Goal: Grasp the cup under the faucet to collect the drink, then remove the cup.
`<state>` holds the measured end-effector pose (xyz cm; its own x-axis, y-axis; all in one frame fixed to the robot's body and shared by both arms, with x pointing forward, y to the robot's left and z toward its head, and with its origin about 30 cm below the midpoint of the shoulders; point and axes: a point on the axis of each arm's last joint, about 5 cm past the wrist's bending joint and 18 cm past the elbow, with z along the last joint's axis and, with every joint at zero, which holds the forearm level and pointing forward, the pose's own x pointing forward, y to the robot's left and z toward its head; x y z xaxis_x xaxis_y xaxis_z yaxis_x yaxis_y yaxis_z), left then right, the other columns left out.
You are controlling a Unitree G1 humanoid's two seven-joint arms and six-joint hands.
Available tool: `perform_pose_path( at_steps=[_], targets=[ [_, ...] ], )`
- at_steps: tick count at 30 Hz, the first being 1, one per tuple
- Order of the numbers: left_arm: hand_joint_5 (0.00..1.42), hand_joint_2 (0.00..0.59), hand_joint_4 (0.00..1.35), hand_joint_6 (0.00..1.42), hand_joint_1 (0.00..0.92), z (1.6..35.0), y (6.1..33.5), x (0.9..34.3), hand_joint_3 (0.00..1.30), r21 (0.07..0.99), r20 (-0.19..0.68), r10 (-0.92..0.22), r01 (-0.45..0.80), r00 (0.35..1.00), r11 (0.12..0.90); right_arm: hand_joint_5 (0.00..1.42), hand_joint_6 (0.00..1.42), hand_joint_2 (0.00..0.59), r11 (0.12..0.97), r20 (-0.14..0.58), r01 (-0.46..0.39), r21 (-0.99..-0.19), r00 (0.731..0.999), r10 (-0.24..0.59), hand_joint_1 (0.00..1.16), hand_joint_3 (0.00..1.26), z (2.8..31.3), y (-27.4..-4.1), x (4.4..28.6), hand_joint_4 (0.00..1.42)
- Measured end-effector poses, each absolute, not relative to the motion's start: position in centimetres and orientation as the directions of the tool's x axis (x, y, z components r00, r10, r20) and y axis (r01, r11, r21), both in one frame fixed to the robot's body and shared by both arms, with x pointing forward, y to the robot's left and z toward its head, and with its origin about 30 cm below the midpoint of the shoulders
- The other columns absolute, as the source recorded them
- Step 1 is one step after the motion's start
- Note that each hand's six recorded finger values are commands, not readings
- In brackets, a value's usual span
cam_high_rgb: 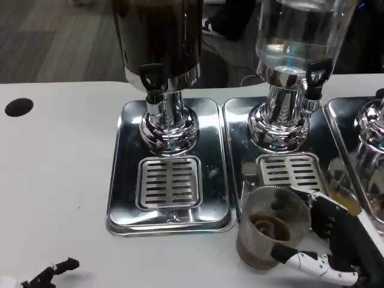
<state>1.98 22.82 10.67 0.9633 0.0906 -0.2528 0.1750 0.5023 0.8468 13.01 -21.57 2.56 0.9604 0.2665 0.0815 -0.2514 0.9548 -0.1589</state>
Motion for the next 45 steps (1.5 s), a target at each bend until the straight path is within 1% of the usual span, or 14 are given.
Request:
perform_pose_path(
  at_steps=[12,17,27,41,45],
  targets=[
    [0.38,0.086,0.26,0.60,0.000,10.7,22.8,1.8,0.32,0.845,-0.260,0.090,0.181,0.961,0.504,0.48,0.28,0.110,0.949,0.077,-0.260,-0.180,0.958,0.277,0.77,0.46,2.5,-22.3,11.8,0.47],
    [0.38,0.083,0.26,0.60,0.000,10.7,22.8,1.7,0.32,0.844,-0.264,0.091,0.184,0.960,0.504,0.48,0.28,0.110,0.948,0.064,-0.259,-0.182,0.959,0.274,0.77,0.47,2.4,-22.5,11.3,0.47],
    [0.38,0.084,0.26,0.60,0.000,10.6,22.6,1.6,0.31,0.839,-0.269,0.081,0.192,0.960,0.510,0.48,0.28,0.110,0.947,0.060,-0.267,-0.180,0.958,0.282,0.77,0.47,2.3,-22.6,10.7,0.48],
    [0.38,0.082,0.26,0.61,0.000,10.7,22.5,1.2,0.31,0.836,-0.280,0.076,0.204,0.957,0.509,0.48,0.28,0.110,0.947,0.090,-0.241,-0.211,0.960,0.264,0.77,0.47,1.6,-23.2,10.1,0.48],
    [0.38,0.081,0.26,0.61,0.000,10.8,22.5,1.0,0.31,0.836,-0.284,0.077,0.207,0.956,0.508,0.48,0.29,0.110,0.945,0.085,-0.239,-0.221,0.961,0.263,0.77,0.47,1.2,-23.3,9.9,0.48]
  ],
)
